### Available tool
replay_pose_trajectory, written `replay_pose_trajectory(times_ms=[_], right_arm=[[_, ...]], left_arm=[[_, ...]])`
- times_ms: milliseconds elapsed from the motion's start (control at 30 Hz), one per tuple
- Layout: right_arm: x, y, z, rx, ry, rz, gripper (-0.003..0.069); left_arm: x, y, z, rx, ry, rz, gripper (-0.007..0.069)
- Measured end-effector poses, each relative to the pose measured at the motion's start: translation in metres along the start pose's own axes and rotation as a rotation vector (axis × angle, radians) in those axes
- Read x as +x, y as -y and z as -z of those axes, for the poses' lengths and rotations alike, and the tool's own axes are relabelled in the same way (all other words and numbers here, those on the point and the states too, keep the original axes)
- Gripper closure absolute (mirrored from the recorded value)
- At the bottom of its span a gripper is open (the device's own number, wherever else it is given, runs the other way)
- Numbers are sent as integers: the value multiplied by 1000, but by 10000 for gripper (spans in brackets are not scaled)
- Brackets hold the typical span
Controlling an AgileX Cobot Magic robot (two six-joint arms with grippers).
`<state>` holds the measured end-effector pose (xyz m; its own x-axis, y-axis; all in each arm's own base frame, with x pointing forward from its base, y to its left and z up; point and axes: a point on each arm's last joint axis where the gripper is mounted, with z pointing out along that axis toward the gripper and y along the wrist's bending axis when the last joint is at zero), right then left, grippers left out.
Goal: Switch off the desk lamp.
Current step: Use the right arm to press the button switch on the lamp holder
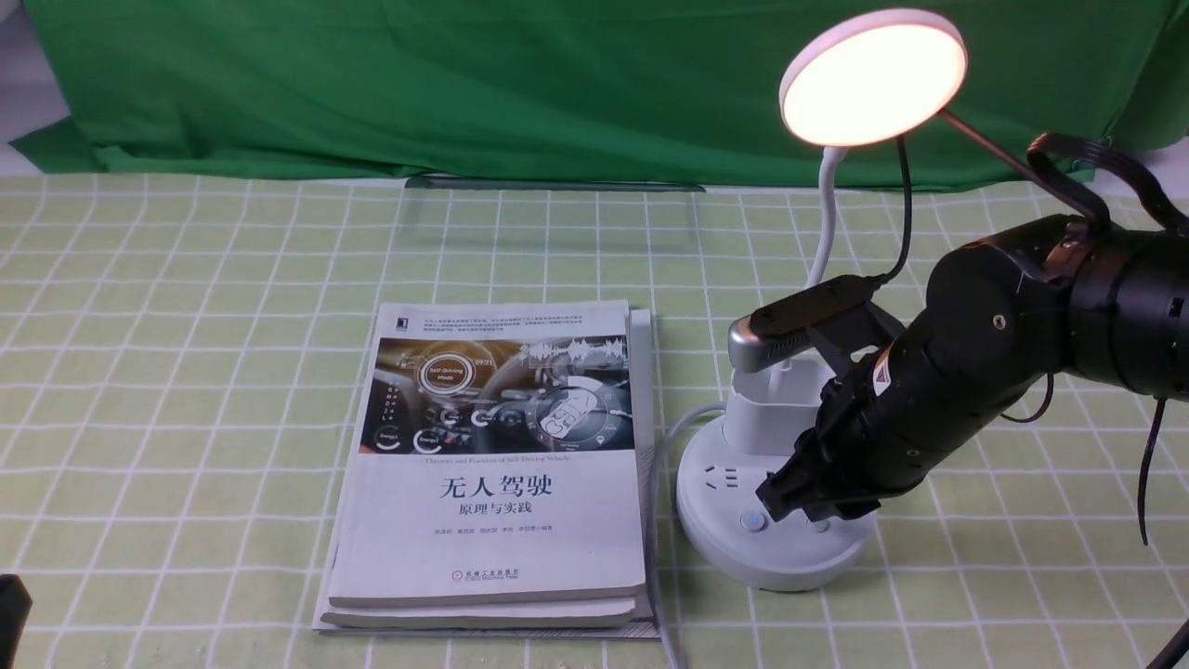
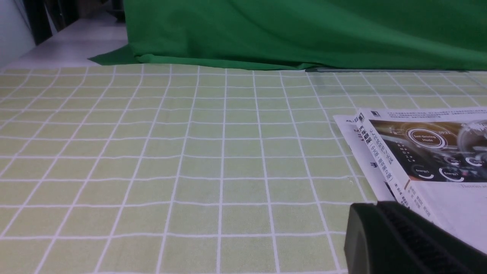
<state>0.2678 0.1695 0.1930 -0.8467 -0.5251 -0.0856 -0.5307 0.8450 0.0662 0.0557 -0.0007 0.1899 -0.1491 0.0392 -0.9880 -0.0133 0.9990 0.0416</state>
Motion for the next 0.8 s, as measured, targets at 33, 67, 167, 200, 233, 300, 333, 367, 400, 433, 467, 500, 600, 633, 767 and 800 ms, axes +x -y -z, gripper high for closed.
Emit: replay_pose_trajectory(times_ms=[33,67,167,200,233,300,333,367,400,433,467,500,600,633,767,800], right_arm=[[0,0,0,0,-1,1,539],[0,0,0,0,-2,1,539],[1,0,0,-1,-8,0,539],[1,0,0,-1,-8,0,539],[1,0,0,-1,-9,0,539],[1,0,0,-2,-14,-3,540],[1,0,0,-2,-14,-3,540],[2,0,0,-3,-21,-8,541],[2,0,0,-3,-27,-12,549],[3,0,0,-3,-30,-14,558],[3,0,-1,-3,-34,-20,572],[3,0,-1,-3,-34,-23,575],[3,0,-1,-3,-38,-35,612],[3,-1,-2,-3,-40,-32,617],[2,-2,-6,-4,-47,-30,622],[2,-2,-6,-4,-46,-30,623]], left_arm=[[0,0,0,0,0,0,624],[0,0,0,0,0,0,624],[0,0,0,0,0,0,624],[0,0,0,0,0,0,624],[0,0,0,0,0,0,624],[0,0,0,0,0,0,624],[0,0,0,0,0,0,624],[0,0,0,0,0,0,624],[0,0,0,0,0,0,624],[0,0,0,0,0,0,624],[0,0,0,0,0,0,624],[0,0,0,0,0,0,624],[0,0,0,0,0,0,624],[0,0,0,0,0,0,624],[0,0,0,0,0,0,624],[0,0,0,0,0,0,624]])
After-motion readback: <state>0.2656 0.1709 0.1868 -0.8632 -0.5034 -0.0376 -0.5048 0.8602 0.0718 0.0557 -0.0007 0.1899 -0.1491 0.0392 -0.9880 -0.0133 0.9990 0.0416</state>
